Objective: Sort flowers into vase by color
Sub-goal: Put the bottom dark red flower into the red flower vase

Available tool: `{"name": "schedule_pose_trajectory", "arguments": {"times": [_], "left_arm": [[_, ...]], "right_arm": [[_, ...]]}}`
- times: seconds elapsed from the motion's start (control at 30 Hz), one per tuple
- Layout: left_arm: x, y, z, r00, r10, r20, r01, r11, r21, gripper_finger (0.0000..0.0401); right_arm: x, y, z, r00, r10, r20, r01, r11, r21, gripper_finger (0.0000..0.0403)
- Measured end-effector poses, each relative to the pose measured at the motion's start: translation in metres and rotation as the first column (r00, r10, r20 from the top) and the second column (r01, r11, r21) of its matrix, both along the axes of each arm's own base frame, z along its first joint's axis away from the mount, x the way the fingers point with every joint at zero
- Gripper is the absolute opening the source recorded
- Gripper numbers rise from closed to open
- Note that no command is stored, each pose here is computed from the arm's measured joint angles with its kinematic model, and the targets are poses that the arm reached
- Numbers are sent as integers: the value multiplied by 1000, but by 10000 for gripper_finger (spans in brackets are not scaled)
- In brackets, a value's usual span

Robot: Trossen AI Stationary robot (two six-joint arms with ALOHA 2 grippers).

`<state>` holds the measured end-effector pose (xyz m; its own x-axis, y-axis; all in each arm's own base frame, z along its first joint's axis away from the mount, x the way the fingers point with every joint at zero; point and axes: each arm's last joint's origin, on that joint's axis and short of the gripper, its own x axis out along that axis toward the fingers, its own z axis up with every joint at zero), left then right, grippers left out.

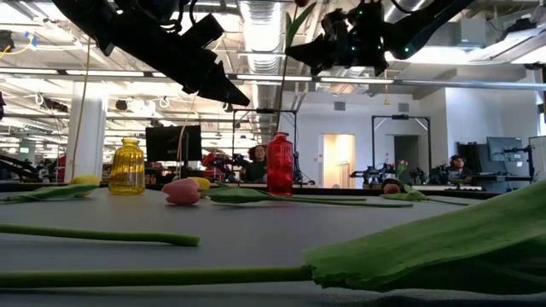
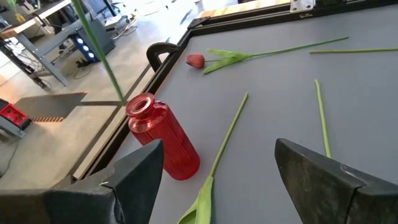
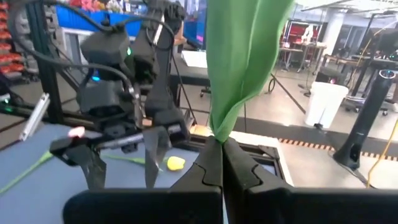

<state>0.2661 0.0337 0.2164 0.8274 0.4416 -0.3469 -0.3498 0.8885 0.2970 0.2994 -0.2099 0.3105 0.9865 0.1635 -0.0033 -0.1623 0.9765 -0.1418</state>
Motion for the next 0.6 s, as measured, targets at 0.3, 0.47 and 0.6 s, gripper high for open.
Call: {"name": "schedule_pose_trajectory", "arguments": {"times": [0.3,0.47,0.6], "left_arm": [[0,0,0,1000,0,0,0,1000,0,295],[0,0,0,1000,-1,-3,1,1000,0,295],[0,0,-1,1000,-3,-8,3,1000,-2,295]], "right_arm": [[0,1,3,1000,5,-7,-4,999,41,19],[0,1,-1,999,6,-34,-4,998,57,19],[1,2,-6,998,9,-66,-6,999,42,19]]}}
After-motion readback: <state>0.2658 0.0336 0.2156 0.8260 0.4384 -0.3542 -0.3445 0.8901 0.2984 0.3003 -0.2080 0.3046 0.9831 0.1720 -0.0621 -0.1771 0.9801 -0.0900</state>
